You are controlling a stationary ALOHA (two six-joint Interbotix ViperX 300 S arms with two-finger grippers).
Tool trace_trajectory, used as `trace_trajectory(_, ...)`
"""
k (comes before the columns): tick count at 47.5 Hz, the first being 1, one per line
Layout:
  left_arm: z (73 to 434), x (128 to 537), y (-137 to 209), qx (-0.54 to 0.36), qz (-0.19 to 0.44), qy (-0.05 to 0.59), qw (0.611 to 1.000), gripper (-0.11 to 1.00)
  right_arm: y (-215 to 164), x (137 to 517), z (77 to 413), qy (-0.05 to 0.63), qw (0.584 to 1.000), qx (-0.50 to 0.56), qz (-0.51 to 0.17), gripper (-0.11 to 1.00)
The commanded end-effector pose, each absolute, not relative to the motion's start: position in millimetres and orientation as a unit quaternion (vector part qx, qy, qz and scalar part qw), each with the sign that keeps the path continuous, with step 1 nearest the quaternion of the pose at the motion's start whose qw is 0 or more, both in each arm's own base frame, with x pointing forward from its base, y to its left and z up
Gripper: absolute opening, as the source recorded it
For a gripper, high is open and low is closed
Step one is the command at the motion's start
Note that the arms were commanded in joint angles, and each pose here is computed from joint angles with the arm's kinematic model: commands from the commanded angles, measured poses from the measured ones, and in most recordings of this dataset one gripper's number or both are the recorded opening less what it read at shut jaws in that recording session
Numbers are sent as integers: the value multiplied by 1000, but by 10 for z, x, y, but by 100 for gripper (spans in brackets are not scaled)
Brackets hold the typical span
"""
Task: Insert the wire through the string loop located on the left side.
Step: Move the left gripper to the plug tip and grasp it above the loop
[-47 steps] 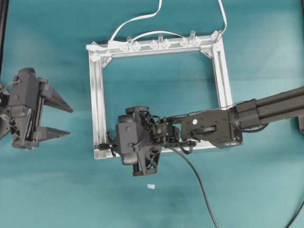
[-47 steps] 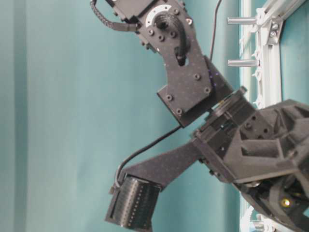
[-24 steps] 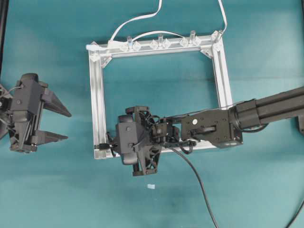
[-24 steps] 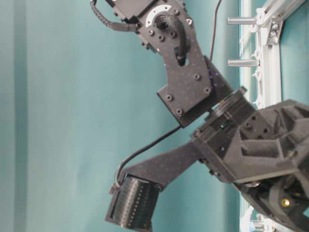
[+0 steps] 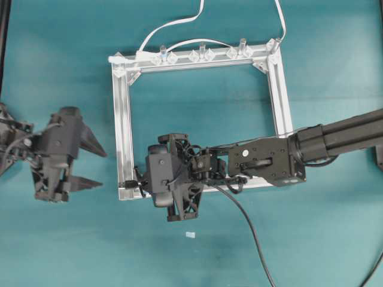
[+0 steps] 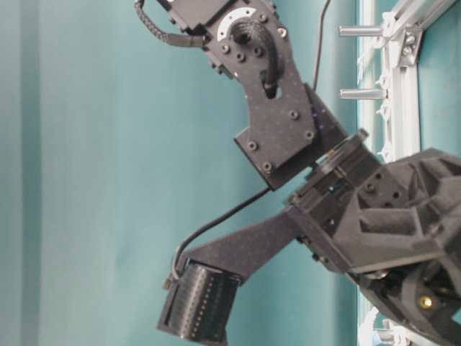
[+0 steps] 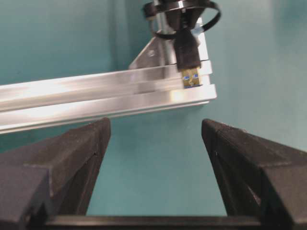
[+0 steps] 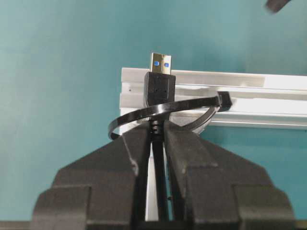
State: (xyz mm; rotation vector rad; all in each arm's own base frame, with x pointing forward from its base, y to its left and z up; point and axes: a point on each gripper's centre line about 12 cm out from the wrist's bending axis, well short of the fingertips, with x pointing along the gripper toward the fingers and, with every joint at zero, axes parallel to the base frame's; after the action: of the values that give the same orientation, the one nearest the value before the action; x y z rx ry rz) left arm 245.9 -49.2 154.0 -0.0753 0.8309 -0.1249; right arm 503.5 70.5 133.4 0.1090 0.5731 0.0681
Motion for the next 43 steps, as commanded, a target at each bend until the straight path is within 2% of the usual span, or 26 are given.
trace_trajectory(1, 1596, 2594, -556, -40, -66, 395, 915, 81, 704, 5091, 1537, 257, 964, 54, 35, 11)
trace_trajectory(21, 1479, 2944, -674, -45, -66, 408, 910, 81, 688, 5093, 1537, 257, 964, 55, 34, 11)
trace_trajectory(43, 1371, 3009, -741, -40, -71, 421, 903, 81, 695, 5088, 1531, 258, 964, 54, 34, 11)
